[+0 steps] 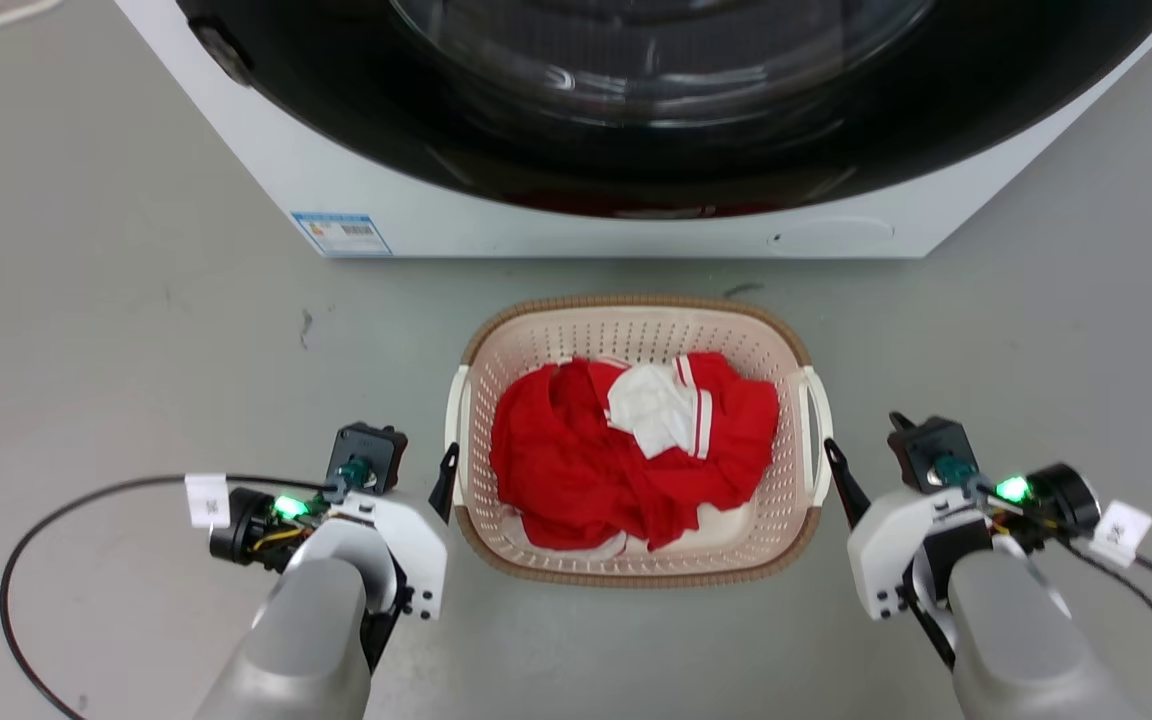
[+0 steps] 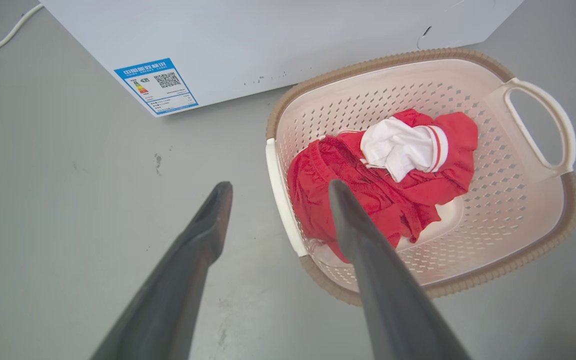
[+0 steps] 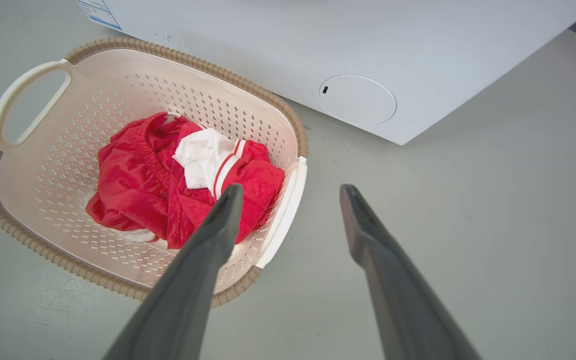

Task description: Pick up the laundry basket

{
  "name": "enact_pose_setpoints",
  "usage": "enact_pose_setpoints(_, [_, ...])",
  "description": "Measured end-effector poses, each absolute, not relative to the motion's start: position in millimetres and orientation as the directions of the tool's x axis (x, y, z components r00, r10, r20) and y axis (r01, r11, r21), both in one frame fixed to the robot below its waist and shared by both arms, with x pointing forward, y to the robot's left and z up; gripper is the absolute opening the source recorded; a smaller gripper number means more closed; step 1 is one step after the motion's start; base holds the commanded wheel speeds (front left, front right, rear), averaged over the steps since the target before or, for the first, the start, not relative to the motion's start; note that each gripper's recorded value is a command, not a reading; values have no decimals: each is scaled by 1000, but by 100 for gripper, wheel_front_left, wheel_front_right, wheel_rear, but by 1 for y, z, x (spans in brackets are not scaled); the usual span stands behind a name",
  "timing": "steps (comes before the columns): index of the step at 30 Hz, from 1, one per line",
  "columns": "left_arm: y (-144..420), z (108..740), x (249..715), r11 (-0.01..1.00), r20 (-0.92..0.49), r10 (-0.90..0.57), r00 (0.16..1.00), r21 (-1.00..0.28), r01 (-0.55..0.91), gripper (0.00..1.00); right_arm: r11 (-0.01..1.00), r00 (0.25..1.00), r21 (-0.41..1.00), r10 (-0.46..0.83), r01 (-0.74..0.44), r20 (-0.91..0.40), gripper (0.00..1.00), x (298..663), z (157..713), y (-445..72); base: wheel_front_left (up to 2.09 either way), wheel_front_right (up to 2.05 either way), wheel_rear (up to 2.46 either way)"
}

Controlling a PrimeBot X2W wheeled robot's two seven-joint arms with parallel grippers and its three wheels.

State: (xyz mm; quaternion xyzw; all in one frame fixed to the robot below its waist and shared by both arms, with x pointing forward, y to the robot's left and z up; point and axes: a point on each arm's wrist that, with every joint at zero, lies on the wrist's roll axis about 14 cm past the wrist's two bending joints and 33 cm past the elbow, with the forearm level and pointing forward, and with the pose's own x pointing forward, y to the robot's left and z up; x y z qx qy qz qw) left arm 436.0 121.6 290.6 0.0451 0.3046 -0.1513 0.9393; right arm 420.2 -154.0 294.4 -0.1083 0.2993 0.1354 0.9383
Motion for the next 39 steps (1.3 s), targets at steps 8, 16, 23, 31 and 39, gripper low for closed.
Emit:
enact_pose_setpoints(8, [120, 257, 447, 939, -673, -264, 691, -15, 344, 100, 929, 709, -101, 198, -356, -677, 100, 429, 261, -152, 0, 0, 0])
enact_pose_setpoints(16, [116, 228, 463, 926, -732, -272, 625, -21, 378, 100, 923, 632, -79, 194, -377, -750, 100, 439, 228, -152, 0, 0, 0])
enact_pose_setpoints(23, [110, 203, 469, 914, -776, -281, 565, -36, 404, 100, 923, 590, -59, 193, -381, -784, 100, 443, 207, -152, 0, 0, 0])
enact_pose_setpoints(31, [108, 177, 472, 901, -814, -283, 508, -44, 431, 100, 928, 547, -34, 189, -371, -816, 100, 445, 185, -152, 0, 0, 0])
enact_pose_setpoints(39, [107, 154, 471, 892, -843, -283, 459, -54, 450, 100, 933, 509, -9, 189, -361, -840, 100, 442, 165, -152, 0, 0, 0])
